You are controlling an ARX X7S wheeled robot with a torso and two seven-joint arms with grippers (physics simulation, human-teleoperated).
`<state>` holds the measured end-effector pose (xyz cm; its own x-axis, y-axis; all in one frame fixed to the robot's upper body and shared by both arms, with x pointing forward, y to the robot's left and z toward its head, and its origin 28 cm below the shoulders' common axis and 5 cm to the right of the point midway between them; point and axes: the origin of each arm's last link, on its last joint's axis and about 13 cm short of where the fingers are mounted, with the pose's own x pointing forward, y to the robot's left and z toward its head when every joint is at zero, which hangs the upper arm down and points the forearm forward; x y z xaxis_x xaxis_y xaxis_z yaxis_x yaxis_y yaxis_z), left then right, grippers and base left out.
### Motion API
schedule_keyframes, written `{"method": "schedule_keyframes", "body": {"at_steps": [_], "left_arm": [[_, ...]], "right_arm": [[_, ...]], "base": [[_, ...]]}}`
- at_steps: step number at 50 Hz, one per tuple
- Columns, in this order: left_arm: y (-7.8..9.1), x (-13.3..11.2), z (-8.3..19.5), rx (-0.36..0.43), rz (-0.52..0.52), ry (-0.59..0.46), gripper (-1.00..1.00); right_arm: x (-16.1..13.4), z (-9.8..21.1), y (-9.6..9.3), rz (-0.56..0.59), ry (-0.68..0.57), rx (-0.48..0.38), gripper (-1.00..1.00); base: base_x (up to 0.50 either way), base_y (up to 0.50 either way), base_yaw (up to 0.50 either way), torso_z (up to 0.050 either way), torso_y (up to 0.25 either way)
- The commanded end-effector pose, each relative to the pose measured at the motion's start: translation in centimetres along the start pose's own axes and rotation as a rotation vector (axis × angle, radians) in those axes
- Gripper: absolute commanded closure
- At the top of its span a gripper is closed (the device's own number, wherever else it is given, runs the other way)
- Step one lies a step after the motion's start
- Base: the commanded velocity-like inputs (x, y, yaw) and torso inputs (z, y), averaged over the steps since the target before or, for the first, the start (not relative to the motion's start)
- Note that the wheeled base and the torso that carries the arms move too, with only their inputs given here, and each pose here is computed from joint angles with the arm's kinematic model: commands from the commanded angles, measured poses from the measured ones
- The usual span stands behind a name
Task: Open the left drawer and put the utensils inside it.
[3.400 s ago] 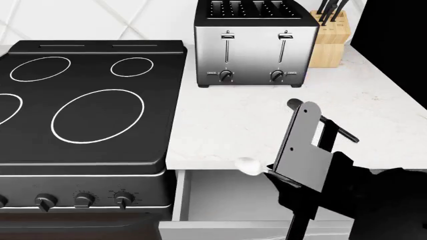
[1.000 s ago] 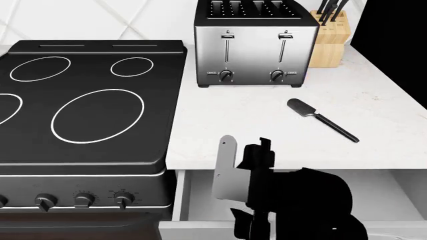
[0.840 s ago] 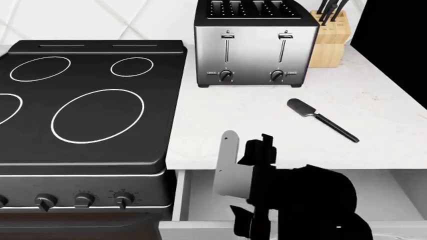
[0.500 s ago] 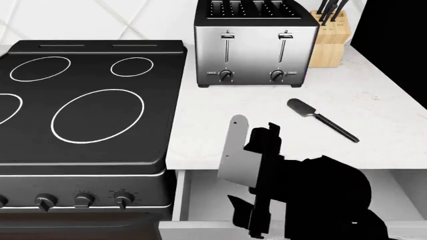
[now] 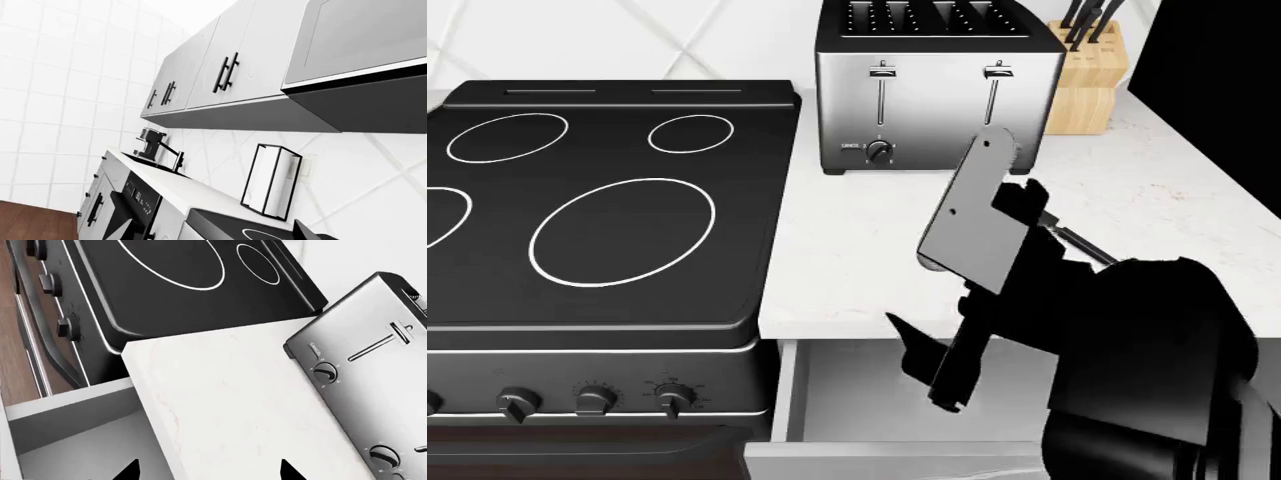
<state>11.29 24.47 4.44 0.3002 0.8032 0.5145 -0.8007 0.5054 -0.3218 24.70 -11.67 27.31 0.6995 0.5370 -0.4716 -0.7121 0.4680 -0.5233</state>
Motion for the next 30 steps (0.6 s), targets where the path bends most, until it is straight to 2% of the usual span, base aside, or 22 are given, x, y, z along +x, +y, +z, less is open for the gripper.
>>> {"method": "schedule_keyframes", "body": {"at_steps": [1,15,30], "left_arm": [[0.1,0.0,0.1,-0.004,0.002,-0.004,-1.00],[0.1,0.0,0.2,-0.004,0.003,-0.005,-1.00],[0.1,0.0,0.2,-0.003,0.004,-0.006,-1.00]], "right_arm": [[-1.4,0.4,-1.6,-0.098,-0.061,0.070,-1.00],[-2.0,-0.1,-4.1,-0.229,-0.061,0.156,-1.00],[-2.1,-1.0,-5.9,-0.349,-0.036,0.202,-1.00]], "base": [[0.00,0.00,0.00,0.000,0.000],[0.00,0.00,0.00,0.000,0.000],[0.00,0.00,0.00,0.000,0.000]]}}
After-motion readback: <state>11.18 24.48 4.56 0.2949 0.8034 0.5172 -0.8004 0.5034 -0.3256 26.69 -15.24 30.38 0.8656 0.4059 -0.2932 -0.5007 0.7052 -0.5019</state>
